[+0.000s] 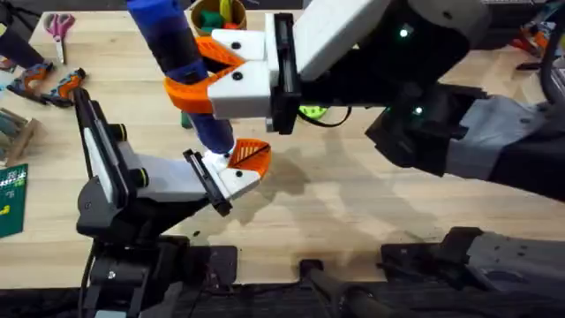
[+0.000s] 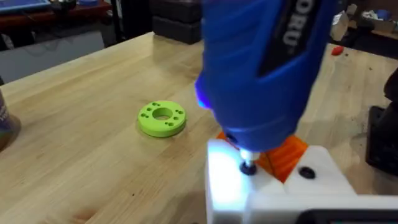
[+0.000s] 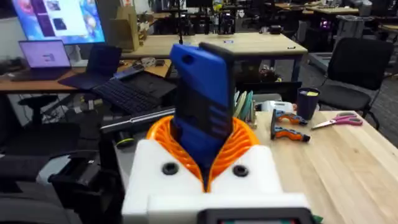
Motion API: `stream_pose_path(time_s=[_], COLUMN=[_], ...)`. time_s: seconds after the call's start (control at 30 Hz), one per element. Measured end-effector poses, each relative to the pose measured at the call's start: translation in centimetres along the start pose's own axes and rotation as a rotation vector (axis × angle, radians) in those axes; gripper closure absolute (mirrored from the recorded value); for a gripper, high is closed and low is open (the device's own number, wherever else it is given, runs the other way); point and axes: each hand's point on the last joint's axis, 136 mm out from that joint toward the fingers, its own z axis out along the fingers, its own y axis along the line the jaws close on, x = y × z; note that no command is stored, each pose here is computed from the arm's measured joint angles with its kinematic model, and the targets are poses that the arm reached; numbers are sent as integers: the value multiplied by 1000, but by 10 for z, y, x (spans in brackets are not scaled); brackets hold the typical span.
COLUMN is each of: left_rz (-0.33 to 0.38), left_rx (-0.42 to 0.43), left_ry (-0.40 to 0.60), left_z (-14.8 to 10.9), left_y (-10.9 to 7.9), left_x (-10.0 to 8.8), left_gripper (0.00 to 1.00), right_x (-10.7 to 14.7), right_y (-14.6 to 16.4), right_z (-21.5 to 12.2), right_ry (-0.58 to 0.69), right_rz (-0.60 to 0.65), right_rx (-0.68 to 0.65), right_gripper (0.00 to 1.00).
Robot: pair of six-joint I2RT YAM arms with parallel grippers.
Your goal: Pick up the gripper from the table and insert it into the empty holder that is missing its gripper. Then pick up a screw, insert it into the mounting hole, and use the screwdriver to tighten it. Finally, clean up the table by picking up the vegetable and placing it into the bucket.
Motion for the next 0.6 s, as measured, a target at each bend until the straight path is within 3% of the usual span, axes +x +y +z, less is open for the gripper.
stream_pose_path(time_s=[0.27,0.6], left_rz=[0,0], left_rx=[0,0], left_ry=[0,0], left_z=[0,0], left_y=[0,0], left_x=[0,0], left_gripper=[996,996], right_x=[-2,-46], right_y=[0,3], right_z=[0,3], right_ry=[-8,-134], right_rz=[-7,-128], right_rx=[0,-14], right_gripper=[974,974])
